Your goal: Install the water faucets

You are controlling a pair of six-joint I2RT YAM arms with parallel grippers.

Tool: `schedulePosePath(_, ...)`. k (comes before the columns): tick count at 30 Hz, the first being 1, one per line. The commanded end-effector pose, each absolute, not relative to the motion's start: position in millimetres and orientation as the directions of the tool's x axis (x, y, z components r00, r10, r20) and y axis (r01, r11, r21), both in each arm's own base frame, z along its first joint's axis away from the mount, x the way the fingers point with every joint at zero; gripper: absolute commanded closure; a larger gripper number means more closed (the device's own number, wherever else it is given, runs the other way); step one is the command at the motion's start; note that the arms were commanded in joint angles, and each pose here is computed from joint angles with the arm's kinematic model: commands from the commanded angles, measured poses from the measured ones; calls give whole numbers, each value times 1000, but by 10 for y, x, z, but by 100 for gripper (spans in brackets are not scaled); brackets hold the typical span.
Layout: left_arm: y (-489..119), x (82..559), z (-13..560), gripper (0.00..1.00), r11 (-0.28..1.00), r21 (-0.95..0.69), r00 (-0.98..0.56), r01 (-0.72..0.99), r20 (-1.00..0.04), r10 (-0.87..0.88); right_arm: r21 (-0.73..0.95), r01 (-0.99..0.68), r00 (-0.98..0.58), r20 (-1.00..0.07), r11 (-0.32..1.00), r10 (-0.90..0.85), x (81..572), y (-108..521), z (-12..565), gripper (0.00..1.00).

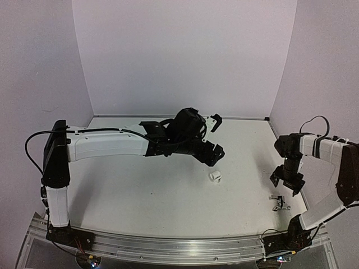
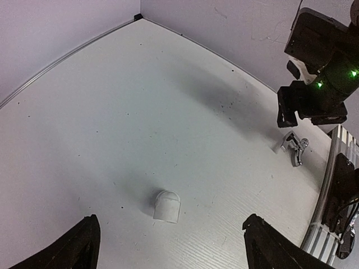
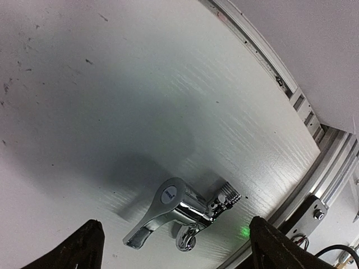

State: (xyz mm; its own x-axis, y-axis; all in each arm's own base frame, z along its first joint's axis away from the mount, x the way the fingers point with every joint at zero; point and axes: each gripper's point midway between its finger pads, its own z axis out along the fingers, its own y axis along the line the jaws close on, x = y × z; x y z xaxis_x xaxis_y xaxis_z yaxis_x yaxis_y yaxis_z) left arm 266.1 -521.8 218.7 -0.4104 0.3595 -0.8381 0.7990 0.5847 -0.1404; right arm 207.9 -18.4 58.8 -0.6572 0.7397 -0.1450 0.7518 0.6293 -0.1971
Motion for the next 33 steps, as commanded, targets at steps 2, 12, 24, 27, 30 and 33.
schedulePosePath(2,-5020,2690,2391,8,609,-144,-409,780,-854,321,-285,714,-693,-159,640,703,2061,-57,465,12)
schedulePosePath(12,-4888,2639,2367,9,609,-142,-409,781,-852,326,-429,607,-780,-161,669,605,2051,-142,288,16)
schedulePosePath(24,-4770,2617,2286,8,613,-147,-424,776,-842,334,-130,596,-803,-115,792,585,2256,280,-5,24)
schedulePosePath(27,-4752,2608,2279,9,614,-148,-426,775,-840,335,-30,651,-758,-78,759,647,2359,469,24,25)
schedulePosePath(30,-4743,2612,2287,9,615,-150,-427,774,-841,332,131,695,-714,4,707,700,2533,866,71,27)
schedulePosePath(33,-4751,2619,2287,8,617,-153,-430,772,-841,330,236,635,-754,-17,736,656,2824,1291,264,27)
